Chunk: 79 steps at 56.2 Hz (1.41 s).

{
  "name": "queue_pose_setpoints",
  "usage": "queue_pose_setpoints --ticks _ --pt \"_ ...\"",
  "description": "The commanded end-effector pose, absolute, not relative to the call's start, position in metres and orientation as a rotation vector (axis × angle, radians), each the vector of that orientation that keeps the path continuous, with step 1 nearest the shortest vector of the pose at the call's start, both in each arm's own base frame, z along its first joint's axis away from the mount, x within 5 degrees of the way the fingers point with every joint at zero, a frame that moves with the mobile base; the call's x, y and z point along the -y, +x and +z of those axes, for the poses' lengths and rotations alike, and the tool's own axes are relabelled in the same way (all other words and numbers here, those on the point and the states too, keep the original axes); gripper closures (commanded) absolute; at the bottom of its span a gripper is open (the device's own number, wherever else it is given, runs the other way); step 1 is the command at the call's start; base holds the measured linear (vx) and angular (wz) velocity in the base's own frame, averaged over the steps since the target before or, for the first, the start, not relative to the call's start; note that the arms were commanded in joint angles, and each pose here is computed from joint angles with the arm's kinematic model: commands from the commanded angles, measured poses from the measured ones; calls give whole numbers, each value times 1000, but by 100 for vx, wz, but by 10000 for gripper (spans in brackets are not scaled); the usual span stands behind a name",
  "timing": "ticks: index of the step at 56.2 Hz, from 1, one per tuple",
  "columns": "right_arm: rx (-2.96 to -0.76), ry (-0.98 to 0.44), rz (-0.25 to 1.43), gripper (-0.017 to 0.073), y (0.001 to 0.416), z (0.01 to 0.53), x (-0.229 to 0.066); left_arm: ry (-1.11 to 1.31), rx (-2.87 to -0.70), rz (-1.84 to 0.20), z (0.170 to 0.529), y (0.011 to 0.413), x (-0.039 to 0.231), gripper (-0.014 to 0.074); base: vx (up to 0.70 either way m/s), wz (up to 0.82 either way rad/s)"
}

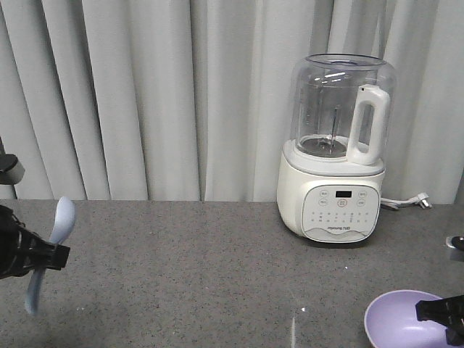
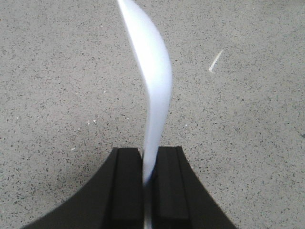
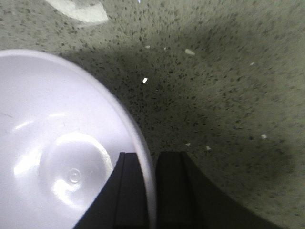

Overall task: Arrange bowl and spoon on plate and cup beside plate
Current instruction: 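Lift the spoon and the lavender bowl off the counter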

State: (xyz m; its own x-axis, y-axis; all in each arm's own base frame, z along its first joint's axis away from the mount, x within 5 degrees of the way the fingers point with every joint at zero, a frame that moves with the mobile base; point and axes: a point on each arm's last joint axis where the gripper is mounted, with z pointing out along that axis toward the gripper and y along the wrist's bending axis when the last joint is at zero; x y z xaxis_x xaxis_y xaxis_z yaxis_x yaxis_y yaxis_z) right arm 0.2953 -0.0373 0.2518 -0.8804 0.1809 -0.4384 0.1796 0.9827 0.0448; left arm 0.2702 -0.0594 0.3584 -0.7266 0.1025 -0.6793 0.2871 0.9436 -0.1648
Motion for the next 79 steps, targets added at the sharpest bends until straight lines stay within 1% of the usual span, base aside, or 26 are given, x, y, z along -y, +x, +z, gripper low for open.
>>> queue_pose_setpoints --ticks 1,7,10,15,18,23,29,35,42,51,79 --pt "-2450 171 2 571 285 302 35 238 -2188 -346 391 261 59 597 0 0" --pt "-2284 111 57 571 265 338 26 224 -2094 -336 408 250 56 597 0 0" --pt "-2185 52 72 571 254 357 21 231 -2058 -327 416 241 54 597 0 0" --pt "-2008 -51 87 571 225 387 12 273 -2009 -297 425 226 52 597 0 0" --pt "-1901 -89 92 571 206 401 6 275 -1981 -290 427 217 50 597 0 0" --pt "-1771 -141 84 570 175 409 0 259 -1932 -282 425 199 46 597 0 0" --pt "-1666 -148 105 569 144 404 -7 235 -1865 -274 417 171 41 597 0 0" --pt "-1584 -155 107 569 116 393 -12 215 -1770 -263 408 134 34 597 0 0" --pt "-1546 -153 120 569 98 381 -15 203 -1693 -259 396 101 28 597 0 0" --pt "-1544 -142 133 568 93 373 -16 195 -1641 -254 385 81 25 597 0 0" --pt "-1549 -140 134 568 94 372 -15 203 -1650 -257 382 76 25 597 0 0"
